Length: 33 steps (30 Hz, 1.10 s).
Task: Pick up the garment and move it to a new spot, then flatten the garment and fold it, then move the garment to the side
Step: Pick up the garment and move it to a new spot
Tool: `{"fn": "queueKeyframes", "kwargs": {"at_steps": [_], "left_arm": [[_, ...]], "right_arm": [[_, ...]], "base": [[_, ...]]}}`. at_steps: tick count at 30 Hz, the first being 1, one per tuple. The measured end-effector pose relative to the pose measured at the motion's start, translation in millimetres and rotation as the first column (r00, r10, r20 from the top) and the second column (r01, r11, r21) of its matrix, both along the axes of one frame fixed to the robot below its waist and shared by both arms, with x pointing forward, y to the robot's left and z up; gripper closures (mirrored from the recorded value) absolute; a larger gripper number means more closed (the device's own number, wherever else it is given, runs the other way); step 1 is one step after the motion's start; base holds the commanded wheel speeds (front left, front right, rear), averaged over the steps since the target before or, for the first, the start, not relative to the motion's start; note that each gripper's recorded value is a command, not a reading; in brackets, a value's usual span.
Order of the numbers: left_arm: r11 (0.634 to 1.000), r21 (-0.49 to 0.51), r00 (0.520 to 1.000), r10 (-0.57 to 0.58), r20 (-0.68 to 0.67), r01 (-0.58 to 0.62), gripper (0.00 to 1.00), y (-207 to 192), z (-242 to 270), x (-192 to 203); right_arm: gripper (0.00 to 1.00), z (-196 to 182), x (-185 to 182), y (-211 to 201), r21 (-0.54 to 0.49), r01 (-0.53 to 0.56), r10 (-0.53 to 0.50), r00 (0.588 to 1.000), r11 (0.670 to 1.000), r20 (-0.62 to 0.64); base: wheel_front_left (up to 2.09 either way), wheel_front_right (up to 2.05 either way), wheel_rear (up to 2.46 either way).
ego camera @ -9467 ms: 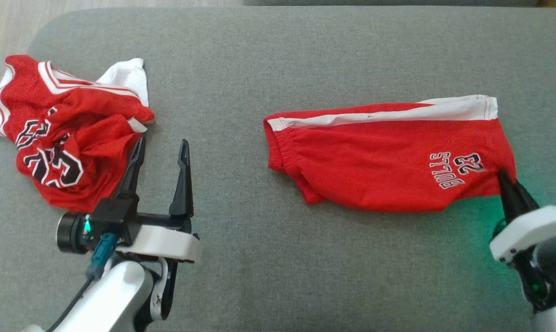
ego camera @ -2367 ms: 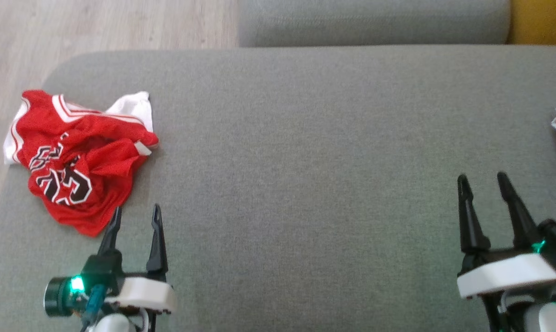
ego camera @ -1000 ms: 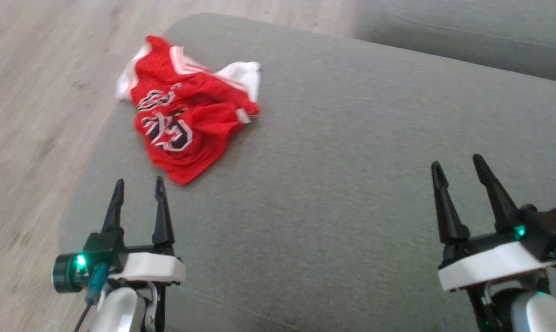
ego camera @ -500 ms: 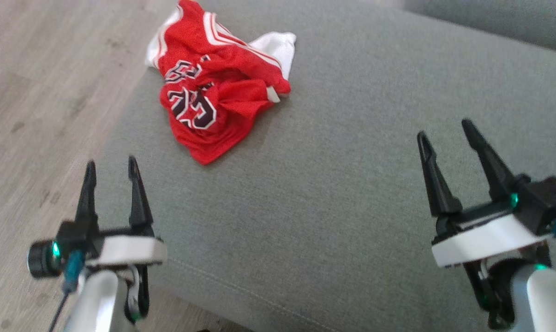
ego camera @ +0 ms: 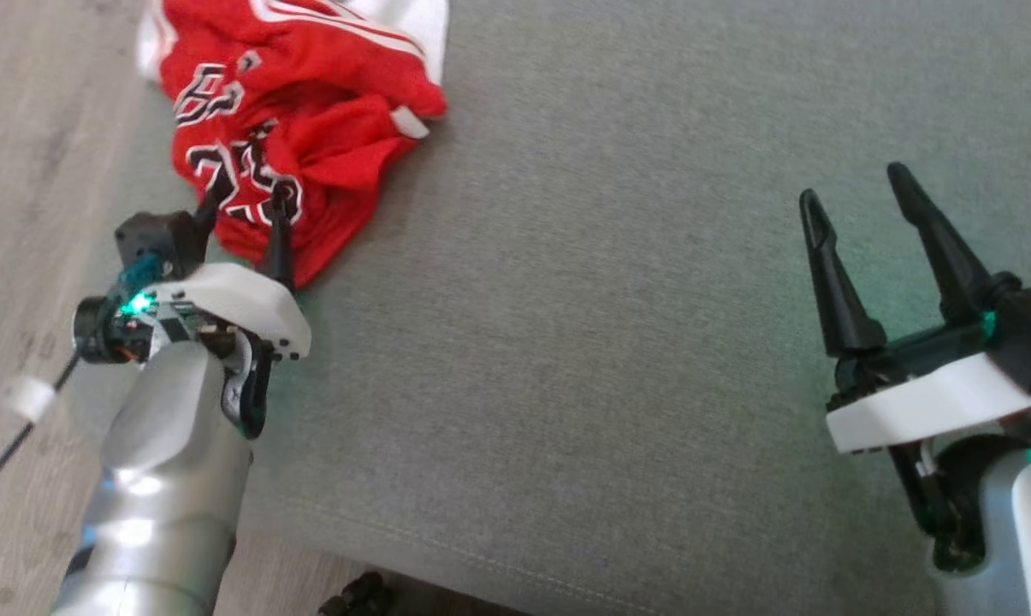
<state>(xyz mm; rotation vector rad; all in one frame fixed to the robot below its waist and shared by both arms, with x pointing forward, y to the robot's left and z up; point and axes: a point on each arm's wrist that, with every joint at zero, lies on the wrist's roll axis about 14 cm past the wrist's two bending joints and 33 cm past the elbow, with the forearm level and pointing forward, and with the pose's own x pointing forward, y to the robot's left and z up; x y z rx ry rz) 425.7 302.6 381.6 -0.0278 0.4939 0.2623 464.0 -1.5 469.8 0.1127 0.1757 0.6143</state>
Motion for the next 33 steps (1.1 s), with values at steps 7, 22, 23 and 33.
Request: {"fn": "queueKeyframes", "kwargs": {"at_steps": [7,22,23,33], "left_arm": [[0.993,-0.119,0.983,-0.023,-0.184,0.001,0.03,-12,-35,10],[0.999,0.034,0.975,0.002,0.221,-0.010,1.00,18,58,35],[0.999,0.051,0.968,-0.002,0.250,-0.011,1.00,20,67,33],[0.992,0.123,0.895,-0.070,0.440,0.017,1.00,-12,117,-10]], "right_arm": [[0.00,-8,7,-15,-0.006,0.038,-0.038,0.999,0.999,-0.020],[0.00,37,-3,-32,0.029,0.105,-0.107,0.991,0.994,0.084],[0.00,41,-6,-34,0.033,0.111,-0.114,0.989,0.993,0.091],[0.00,69,-40,-61,0.054,0.192,-0.198,0.969,0.980,0.145]], "base": [[0.00,0.00,0.00],[0.00,0.00,0.00],[0.00,0.00,0.00],[0.00,0.00,0.00]]}}
